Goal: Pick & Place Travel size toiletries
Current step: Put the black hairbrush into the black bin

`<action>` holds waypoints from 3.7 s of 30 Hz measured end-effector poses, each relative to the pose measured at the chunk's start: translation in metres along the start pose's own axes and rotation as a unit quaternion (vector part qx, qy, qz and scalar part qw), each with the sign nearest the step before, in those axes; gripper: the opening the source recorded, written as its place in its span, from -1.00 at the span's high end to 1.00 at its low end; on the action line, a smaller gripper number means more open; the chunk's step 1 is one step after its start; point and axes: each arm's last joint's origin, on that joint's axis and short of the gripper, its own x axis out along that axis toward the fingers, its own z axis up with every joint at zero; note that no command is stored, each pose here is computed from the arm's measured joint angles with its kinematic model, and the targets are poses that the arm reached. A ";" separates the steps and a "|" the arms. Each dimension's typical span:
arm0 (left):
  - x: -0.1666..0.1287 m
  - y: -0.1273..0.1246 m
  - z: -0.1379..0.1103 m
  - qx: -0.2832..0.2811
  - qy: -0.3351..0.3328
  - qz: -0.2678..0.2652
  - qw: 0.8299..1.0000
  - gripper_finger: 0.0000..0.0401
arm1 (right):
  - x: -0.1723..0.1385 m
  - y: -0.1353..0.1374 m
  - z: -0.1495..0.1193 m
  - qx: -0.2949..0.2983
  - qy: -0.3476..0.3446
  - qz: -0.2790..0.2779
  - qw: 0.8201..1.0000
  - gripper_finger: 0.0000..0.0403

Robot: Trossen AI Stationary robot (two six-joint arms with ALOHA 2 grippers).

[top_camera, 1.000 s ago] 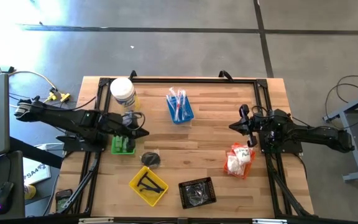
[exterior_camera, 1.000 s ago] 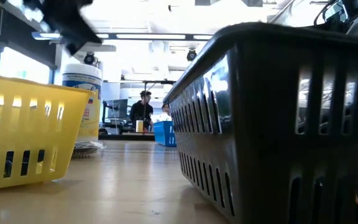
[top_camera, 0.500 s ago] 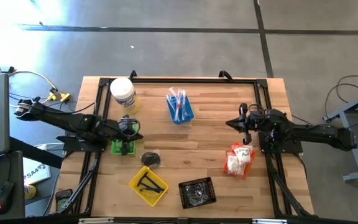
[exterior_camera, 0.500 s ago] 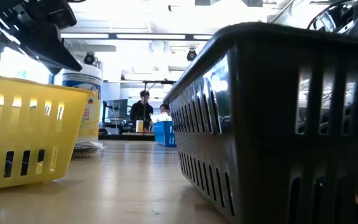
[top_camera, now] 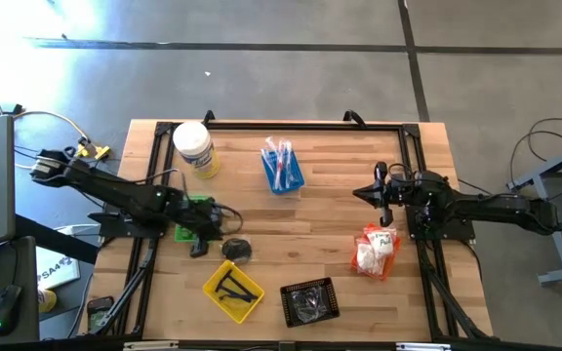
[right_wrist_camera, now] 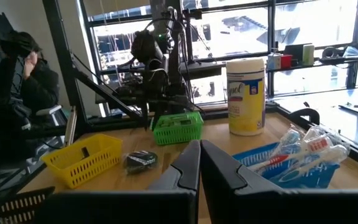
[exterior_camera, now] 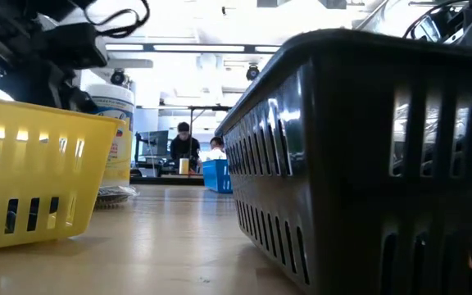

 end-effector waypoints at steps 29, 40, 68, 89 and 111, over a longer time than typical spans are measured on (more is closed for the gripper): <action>0.070 0.001 0.016 0.186 0.157 0.058 0.968 -0.08 | 0.001 0.000 0.000 0.000 0.001 0.005 1.000 0.98; 0.071 0.020 0.032 0.163 0.102 0.081 0.978 -0.08 | 0.001 0.001 0.001 -0.001 -0.006 0.019 1.000 0.98; 0.078 0.019 0.032 0.207 0.201 -0.023 0.957 -0.08 | 0.001 0.001 0.001 0.000 -0.004 0.019 1.000 0.98; 0.091 0.023 0.038 0.273 0.169 0.041 0.946 0.47 | 0.001 0.001 0.001 0.004 -0.003 0.018 1.000 0.98; 0.080 0.022 0.054 0.236 0.134 0.085 0.959 0.87 | 0.001 0.001 0.001 0.003 -0.003 0.018 1.000 0.98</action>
